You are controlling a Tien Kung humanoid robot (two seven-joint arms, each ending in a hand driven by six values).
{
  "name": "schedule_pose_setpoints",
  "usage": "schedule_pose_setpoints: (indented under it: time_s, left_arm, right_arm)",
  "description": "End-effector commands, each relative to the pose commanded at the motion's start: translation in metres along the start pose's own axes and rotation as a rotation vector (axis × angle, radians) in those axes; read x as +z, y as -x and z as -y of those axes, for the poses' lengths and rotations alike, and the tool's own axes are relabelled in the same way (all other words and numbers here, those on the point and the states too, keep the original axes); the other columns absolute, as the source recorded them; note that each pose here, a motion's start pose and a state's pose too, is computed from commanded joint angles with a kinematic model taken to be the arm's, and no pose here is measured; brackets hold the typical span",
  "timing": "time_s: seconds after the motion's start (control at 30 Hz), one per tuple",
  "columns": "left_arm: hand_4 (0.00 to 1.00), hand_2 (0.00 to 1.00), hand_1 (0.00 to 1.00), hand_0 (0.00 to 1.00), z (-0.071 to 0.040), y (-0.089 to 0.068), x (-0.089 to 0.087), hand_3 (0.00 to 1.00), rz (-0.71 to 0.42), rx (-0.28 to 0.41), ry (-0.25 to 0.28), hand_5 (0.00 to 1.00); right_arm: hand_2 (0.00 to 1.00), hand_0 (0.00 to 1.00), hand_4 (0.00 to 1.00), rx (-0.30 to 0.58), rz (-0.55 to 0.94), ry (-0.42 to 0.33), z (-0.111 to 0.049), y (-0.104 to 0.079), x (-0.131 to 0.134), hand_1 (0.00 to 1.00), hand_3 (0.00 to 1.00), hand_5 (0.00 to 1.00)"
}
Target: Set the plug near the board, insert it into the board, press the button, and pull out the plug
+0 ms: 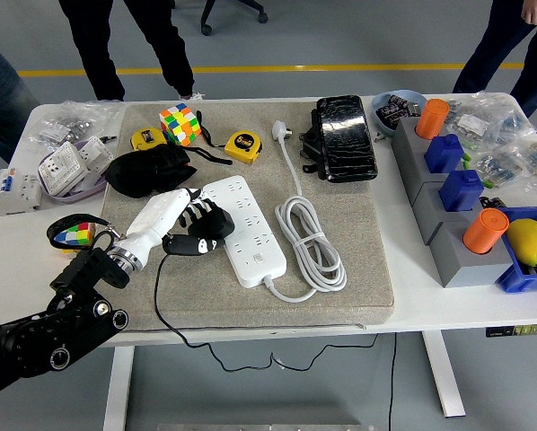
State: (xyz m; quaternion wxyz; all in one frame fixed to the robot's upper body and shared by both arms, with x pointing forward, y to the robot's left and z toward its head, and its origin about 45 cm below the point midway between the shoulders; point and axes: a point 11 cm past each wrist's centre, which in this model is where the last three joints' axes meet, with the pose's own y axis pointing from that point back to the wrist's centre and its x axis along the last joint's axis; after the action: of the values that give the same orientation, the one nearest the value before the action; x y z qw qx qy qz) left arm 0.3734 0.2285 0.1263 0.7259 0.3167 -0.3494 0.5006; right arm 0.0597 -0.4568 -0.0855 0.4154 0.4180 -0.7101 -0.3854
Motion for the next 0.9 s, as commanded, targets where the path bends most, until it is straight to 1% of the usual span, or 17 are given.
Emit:
schedule_pose_setpoints:
  time_s: [0.17, 0.2, 0.37, 0.4, 0.77, 0.8, 0.9]
  left_arm:
    - [0.816, 0.465, 0.439, 0.288, 0.0001, -0.0007, -0.0014, 0.552, -0.001, 0.0, -0.007, 0.002]
    - [0.954, 0.511, 0.462, 0.282, 0.0001, -0.0006, -0.0014, 0.553, -0.001, -0.002, -0.008, 0.072]
    - [0.954, 0.511, 0.462, 0.282, 0.0001, -0.0003, -0.0014, 0.553, 0.005, -0.008, -0.009, 0.072]
    - [0.998, 0.51, 0.466, 0.275, 0.0002, -0.0004, -0.0012, 0.55, 0.006, -0.009, -0.008, 0.13]
    - [0.998, 0.514, 0.478, 0.276, 0.0001, -0.0006, -0.001, 0.551, 0.017, -0.019, -0.001, 0.147]
    - [0.998, 0.519, 0.501, 0.287, 0.0, -0.0006, -0.0012, 0.557, 0.017, -0.019, -0.002, 0.182]
    - [0.998, 0.519, 0.501, 0.287, -0.0002, -0.0012, -0.0021, 0.557, 0.02, -0.016, -0.006, 0.182]
  right_arm:
    - [0.627, 0.568, 0.918, 0.0, -0.001, -0.001, 0.0, -0.0001, -0.0002, 0.647, 0.537, 0.475]
    - [0.628, 0.569, 0.918, 0.0, -0.001, 0.0, 0.0, -0.0003, -0.0001, 0.648, 0.537, 0.476]
    - [0.628, 0.569, 0.918, 0.001, -0.003, 0.001, -0.0001, -0.0008, 0.0003, 0.648, 0.537, 0.476]
    - [0.628, 0.568, 0.919, 0.001, -0.002, 0.0, -0.0001, -0.0007, 0.0, 0.648, 0.538, 0.477]
    - [0.628, 0.568, 0.919, 0.0, -0.001, -0.001, 0.0, -0.0003, -0.0001, 0.648, 0.538, 0.477]
    - [0.629, 0.569, 0.92, 0.0, -0.001, 0.0, 0.0, -0.0003, -0.0001, 0.648, 0.539, 0.477]
    - [0.629, 0.569, 0.92, -0.001, 0.0, 0.0, 0.0, 0.0001, 0.0001, 0.648, 0.539, 0.477]
